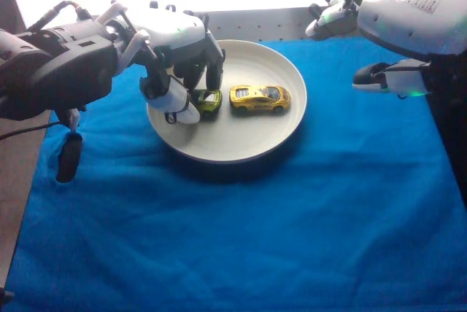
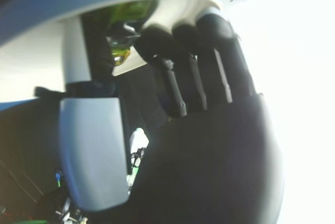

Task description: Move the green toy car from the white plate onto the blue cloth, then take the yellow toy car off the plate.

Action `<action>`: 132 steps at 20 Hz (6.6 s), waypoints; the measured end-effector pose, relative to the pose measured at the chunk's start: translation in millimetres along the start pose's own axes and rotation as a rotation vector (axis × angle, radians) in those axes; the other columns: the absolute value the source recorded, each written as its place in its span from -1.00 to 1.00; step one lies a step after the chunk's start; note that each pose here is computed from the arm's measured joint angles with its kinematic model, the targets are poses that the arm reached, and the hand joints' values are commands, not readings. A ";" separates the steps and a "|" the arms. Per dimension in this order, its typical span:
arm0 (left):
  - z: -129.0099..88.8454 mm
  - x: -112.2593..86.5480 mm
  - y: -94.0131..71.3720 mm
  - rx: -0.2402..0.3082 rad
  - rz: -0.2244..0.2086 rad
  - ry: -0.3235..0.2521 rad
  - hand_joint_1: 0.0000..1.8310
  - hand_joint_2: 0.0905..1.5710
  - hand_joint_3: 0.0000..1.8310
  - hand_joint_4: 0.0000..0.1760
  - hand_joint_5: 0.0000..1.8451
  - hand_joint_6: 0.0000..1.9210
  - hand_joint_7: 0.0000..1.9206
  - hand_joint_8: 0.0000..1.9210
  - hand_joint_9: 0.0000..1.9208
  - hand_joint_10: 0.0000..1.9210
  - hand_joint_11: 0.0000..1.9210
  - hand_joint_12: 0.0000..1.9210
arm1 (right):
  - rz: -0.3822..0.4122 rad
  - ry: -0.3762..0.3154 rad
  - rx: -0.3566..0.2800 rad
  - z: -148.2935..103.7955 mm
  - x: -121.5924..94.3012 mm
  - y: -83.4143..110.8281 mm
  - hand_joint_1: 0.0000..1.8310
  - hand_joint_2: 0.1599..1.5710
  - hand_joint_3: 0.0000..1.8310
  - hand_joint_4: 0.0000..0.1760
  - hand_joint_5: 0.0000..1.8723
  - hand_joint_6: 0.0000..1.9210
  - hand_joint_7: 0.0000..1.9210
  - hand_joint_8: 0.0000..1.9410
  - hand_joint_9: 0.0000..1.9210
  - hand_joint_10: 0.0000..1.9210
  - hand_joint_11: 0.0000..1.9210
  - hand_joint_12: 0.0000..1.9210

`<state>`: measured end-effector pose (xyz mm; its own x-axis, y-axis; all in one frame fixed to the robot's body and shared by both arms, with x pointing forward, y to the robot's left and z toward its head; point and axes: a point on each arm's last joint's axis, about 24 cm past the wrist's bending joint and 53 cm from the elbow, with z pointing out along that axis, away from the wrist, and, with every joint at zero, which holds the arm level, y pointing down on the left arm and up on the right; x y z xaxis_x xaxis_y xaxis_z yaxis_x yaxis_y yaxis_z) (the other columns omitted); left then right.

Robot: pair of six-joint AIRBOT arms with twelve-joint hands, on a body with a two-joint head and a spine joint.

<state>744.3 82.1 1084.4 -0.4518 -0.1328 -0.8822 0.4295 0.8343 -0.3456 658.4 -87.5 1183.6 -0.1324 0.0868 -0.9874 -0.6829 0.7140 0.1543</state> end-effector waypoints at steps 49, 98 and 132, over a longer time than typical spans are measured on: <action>-182.4 68.1 -8.2 0.044 -0.084 0.033 -0.22 0.18 -1.00 1.00 -0.54 -0.99 -0.69 -1.00 -0.76 -0.76 -1.00 0.09 | 0.022 0.018 0.018 -3.1 6.3 -4.7 0.13 0.21 -1.00 -1.00 -0.11 -1.00 -0.31 -0.13 -0.38 0.36 -0.48 0.85; -192.5 36.0 25.0 -0.077 -0.212 -0.265 -0.07 0.59 -1.00 1.00 -0.27 0.49 -0.29 -1.00 -0.42 -0.88 -0.98 0.34 | 0.208 0.114 0.076 91.1 67.9 -5.4 0.06 0.11 -1.00 -1.00 -0.17 -0.98 -0.16 -0.90 -0.43 -0.17 -0.68 0.56; -192.3 35.3 24.0 -0.072 -0.227 -0.273 -0.14 0.66 -1.00 1.00 -0.36 0.62 -0.34 -0.99 -0.47 -0.86 -1.00 0.40 | 0.220 0.184 0.085 106.2 94.3 0.5 0.13 0.23 -1.00 -1.00 -0.10 -0.99 -0.26 -0.19 -0.40 0.32 -0.50 0.91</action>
<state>588.2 200.3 1106.4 -0.2997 -0.4493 -0.8416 0.2811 0.8015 -0.5279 721.9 -5.1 1086.8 -0.4038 0.1235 -0.9065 -0.5622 0.7482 0.3524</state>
